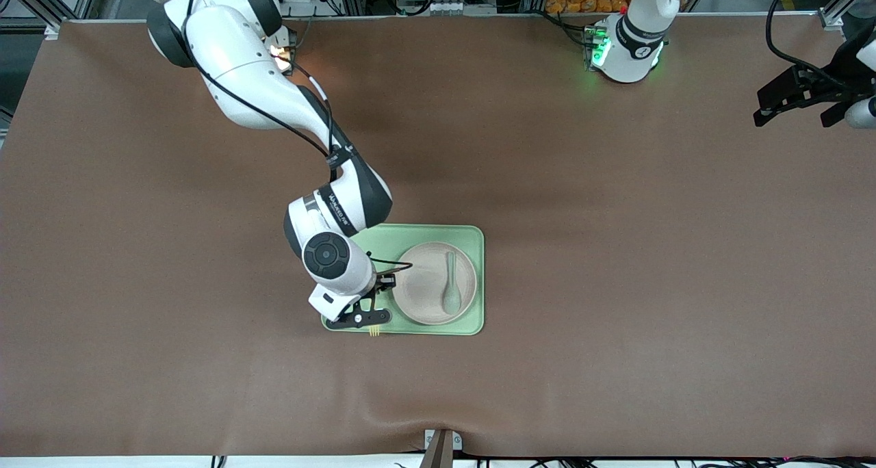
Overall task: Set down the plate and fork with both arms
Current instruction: 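Carry the fork with the right gripper beside the plate on the tray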
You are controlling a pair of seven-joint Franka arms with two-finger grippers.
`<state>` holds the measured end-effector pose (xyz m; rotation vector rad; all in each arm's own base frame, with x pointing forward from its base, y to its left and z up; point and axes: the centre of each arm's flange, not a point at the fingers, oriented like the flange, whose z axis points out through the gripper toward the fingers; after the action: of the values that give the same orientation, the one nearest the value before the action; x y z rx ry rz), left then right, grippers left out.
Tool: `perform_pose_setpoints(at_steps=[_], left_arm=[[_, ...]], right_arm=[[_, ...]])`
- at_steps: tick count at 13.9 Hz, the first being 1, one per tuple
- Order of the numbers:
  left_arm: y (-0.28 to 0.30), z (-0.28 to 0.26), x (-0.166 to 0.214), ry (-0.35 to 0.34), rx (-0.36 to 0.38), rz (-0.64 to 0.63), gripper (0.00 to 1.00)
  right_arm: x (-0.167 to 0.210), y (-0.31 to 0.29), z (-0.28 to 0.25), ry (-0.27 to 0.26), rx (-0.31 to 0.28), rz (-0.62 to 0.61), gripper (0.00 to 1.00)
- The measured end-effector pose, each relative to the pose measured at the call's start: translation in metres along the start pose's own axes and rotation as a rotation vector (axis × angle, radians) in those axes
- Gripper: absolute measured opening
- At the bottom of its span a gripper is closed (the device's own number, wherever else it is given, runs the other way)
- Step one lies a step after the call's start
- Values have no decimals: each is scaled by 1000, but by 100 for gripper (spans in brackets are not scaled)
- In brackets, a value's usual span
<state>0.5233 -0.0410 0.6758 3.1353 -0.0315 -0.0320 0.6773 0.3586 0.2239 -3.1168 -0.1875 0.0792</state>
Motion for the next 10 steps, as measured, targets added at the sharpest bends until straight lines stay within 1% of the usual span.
perform_pose_setpoints(at_steps=[3,6,7,8,10], left_arm=[[0,0,0,-1,0,1,100],[1,0,0,-1,0,1,100],[1,0,0,-1,0,2,100],[1,0,0,-1,0,2,100],[1,0,0,-2,0,2,100]], right_arm=[[-6,5,10,-18,-8,-9,20],[-12,8,22,-12,-7,-10,20],[-14,9,25,-13,-8,-10,25],[-15,10,27,-15,-9,-11,33],[-16,11,25,-13,-10,-18,53]])
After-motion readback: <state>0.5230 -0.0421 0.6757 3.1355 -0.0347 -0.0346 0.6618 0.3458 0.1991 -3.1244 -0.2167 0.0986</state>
